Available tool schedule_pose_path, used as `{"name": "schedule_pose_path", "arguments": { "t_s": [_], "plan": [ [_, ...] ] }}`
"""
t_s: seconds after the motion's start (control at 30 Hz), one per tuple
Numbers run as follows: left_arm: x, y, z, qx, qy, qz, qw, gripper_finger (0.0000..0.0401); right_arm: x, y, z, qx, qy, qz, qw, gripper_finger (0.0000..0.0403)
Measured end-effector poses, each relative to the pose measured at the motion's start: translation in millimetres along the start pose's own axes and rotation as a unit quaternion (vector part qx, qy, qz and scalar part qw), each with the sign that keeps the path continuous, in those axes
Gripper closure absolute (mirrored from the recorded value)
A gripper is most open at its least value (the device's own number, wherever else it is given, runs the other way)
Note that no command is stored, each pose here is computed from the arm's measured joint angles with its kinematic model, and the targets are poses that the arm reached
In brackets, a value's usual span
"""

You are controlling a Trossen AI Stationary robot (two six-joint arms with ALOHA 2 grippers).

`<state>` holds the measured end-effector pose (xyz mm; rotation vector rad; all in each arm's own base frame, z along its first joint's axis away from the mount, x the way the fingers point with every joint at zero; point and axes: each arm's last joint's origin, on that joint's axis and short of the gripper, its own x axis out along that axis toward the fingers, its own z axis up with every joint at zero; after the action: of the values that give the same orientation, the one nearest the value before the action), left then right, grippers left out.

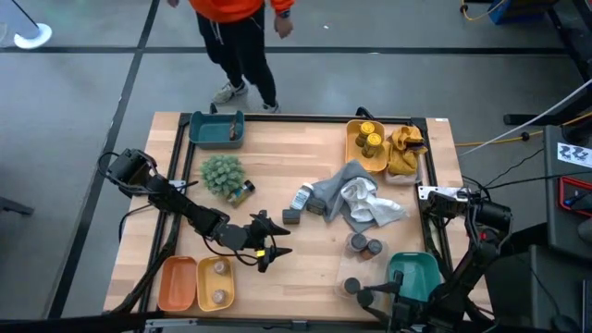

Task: Sort spices by type
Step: Put the black seasoning bottle into the transparent bin

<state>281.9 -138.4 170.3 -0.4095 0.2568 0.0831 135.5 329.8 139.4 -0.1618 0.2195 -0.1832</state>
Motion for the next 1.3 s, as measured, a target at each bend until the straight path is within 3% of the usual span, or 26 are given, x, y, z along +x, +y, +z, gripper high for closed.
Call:
{"name": "schedule_pose_path", "arguments": {
  "t_s": [0.6,0.87,1.03,1.3],
  "plan": [
    [0.0,-0.4,0.6,-0.002,-0.002,-0.002,1.000,0.0129,-0.9,1.1,0.9,-0.004,0.012,0.012,1.000,0.0151],
    [-0.3,-0.3,1.5,0.000,-0.003,-0.002,1.000,0.0129,-3.4,11.9,23.0,-0.033,-0.001,0.014,0.999,0.0151],
    [-6.5,5.1,18.4,0.002,-0.006,0.011,1.000,0.0129,-5.5,18.4,41.5,-0.040,-0.026,-0.004,0.999,0.0151],
    [-39.7,31.5,51.4,-0.009,0.050,0.092,0.994,0.0129,-4.6,10.8,70.3,0.001,-0.042,-0.021,0.999,0.0151]
  ]
}}
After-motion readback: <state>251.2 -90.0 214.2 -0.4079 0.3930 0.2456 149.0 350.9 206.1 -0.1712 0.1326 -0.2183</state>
